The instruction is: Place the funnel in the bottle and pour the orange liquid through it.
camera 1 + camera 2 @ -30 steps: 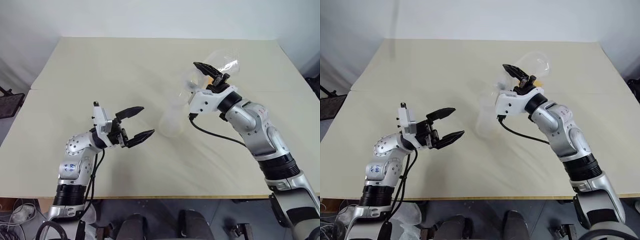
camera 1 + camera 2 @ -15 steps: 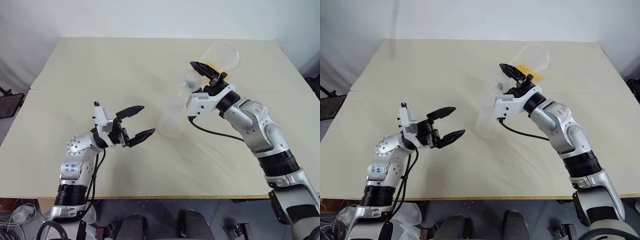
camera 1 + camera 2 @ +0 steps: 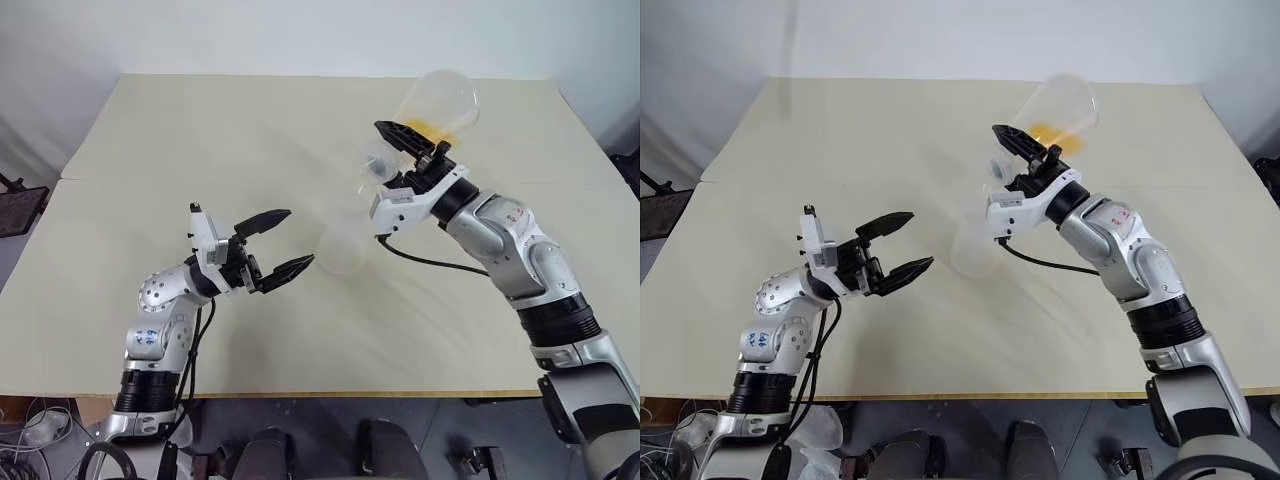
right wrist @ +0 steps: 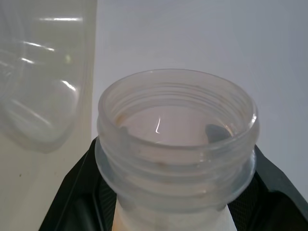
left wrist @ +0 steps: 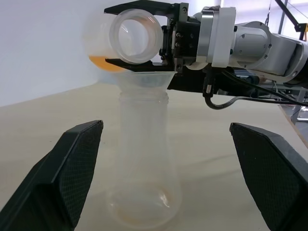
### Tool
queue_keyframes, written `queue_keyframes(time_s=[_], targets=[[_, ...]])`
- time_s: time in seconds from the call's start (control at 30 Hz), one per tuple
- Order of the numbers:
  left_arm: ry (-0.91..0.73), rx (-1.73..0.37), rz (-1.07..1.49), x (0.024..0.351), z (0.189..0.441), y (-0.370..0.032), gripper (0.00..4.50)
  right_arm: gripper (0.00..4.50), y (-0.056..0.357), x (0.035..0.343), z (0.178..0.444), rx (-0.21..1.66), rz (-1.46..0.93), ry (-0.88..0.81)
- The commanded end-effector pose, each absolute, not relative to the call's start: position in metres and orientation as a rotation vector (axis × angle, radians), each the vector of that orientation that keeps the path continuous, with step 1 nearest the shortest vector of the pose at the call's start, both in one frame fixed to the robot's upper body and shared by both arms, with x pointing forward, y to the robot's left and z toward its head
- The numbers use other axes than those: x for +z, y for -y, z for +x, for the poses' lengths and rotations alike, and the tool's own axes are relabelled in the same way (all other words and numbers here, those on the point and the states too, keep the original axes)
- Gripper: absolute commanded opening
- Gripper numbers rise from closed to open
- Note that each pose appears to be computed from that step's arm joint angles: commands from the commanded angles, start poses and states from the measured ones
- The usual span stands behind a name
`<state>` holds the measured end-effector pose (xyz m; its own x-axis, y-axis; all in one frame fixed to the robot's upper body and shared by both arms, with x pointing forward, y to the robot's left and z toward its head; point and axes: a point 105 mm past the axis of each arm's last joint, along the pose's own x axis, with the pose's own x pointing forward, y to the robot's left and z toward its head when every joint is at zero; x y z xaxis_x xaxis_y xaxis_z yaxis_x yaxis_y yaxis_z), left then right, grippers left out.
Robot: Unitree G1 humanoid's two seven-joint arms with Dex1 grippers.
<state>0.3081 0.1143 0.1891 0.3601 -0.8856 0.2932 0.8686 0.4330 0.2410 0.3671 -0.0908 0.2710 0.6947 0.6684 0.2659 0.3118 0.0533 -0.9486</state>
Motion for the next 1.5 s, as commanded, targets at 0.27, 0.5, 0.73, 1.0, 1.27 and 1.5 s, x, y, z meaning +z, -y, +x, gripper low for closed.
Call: queue_keyframes(time_s=[0.27, 0.5, 0.73, 1.0, 1.27, 1.5], targets=[[0.464, -1.141, 0.062, 0.195, 0.302, -0.105, 4.5, 2.46, 0.094, 0.29, 0.364, 0.249, -1.605, 0.92], [0.466, -1.125, 0.069, 0.194, 0.304, -0.108, 4.5, 2.46, 0.092, 0.291, 0.362, 0.243, -1.634, 0.942], [0.466, -1.127, 0.068, 0.194, 0.303, -0.106, 4.5, 2.46, 0.089, 0.291, 0.361, 0.236, -1.652, 0.956], [0.47, -1.121, 0.063, 0.194, 0.303, -0.105, 4.5, 2.46, 0.086, 0.288, 0.361, 0.232, -1.68, 0.965], [0.473, -1.118, 0.06, 0.195, 0.303, -0.105, 4.5, 2.46, 0.086, 0.291, 0.36, 0.222, -1.682, 0.976], [0.475, -1.116, 0.059, 0.195, 0.304, -0.104, 4.5, 2.46, 0.084, 0.295, 0.358, 0.206, -1.685, 1.004]])
